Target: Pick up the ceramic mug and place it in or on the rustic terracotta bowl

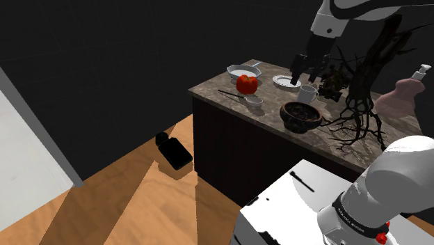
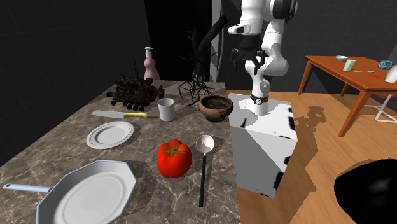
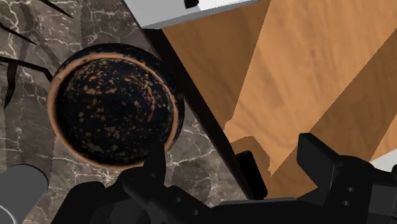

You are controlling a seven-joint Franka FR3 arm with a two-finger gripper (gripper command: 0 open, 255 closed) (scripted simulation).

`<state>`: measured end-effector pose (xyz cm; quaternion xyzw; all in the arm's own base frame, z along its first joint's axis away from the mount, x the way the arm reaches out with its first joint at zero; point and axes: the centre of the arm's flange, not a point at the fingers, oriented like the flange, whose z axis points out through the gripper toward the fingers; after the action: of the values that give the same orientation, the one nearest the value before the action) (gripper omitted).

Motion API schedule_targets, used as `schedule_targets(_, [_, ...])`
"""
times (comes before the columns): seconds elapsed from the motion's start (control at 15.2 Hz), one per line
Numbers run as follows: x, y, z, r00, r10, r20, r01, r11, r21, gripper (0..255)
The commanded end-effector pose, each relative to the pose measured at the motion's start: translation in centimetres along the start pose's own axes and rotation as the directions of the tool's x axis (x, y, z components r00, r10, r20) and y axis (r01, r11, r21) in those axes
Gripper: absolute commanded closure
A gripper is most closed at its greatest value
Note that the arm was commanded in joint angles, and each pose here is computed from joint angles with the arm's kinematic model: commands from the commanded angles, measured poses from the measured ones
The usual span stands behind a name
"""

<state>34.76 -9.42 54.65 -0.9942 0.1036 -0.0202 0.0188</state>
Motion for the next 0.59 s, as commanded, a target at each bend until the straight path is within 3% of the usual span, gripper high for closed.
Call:
schedule_targets(0.0, [1.6, 2.1, 1.2, 1.000, 0.003, 0.002, -0.003, 1.000, -0.008, 0])
schedule_targets(0.53, [6.8, 9.8, 5.6, 1.000, 0.016, 0.012, -0.016, 0.999, -0.038, 0])
